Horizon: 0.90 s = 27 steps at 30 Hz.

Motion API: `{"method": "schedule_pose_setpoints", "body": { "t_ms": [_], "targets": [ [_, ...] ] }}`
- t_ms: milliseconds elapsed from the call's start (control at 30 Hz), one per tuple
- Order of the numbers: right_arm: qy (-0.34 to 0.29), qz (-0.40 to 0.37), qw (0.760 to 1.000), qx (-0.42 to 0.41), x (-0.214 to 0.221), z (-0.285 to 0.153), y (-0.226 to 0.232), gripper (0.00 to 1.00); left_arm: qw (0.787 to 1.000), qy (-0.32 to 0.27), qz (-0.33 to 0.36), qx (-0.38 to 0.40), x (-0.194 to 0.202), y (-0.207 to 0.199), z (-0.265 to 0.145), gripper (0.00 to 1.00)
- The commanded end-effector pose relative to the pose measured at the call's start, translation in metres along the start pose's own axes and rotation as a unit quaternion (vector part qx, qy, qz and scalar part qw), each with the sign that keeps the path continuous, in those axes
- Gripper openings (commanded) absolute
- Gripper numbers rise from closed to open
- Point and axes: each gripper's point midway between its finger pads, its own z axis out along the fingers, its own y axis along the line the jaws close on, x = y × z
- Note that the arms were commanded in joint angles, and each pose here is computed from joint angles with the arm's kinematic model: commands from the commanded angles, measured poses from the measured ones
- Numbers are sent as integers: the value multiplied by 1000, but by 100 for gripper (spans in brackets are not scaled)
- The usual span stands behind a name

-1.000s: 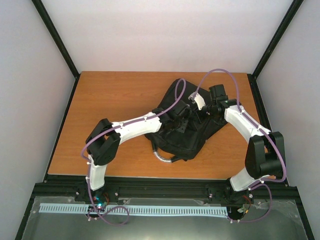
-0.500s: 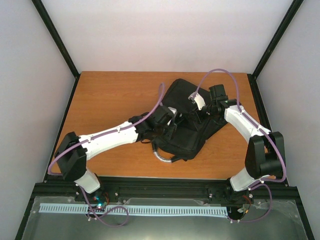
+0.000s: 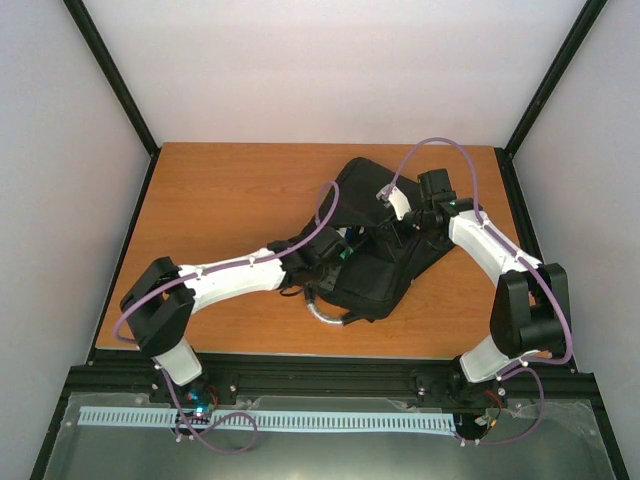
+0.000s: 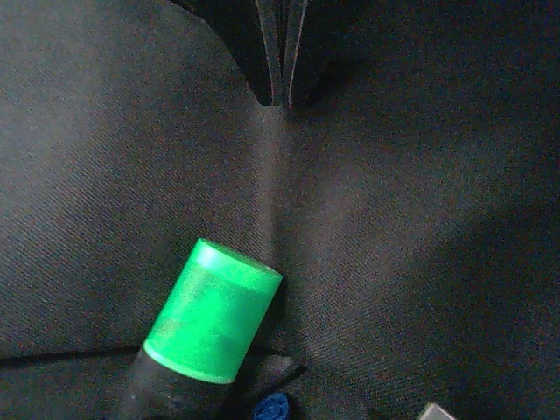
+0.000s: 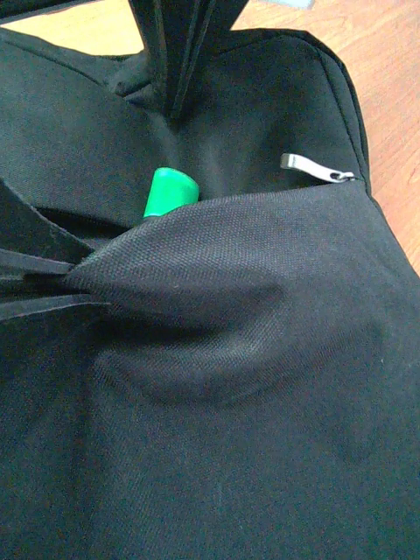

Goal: Pack the student bag
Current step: Place the stationery in the student bag.

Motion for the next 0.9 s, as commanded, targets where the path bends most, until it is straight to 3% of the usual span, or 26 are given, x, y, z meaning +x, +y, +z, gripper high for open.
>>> {"method": "schedule_pose_setpoints", "body": {
  "t_ms": [0,267,633,867],
  "targets": [
    [-25,-20,999,-34,-16,-1,14,3,999,-39,-6,-7,-31,0,6,1],
    [-23,-20,999,-33,-15,0,13,3,999,-44,9,17,-54,-18,33,1],
    [-21,-19,999,-32,-14,0,12,3,985,-155,-38,61,-122,-44,48,1],
    [-20,-20,999,-30,-14,0,12,3,977,-181,-72,89,-127,-49,59,1]
  ]
}}
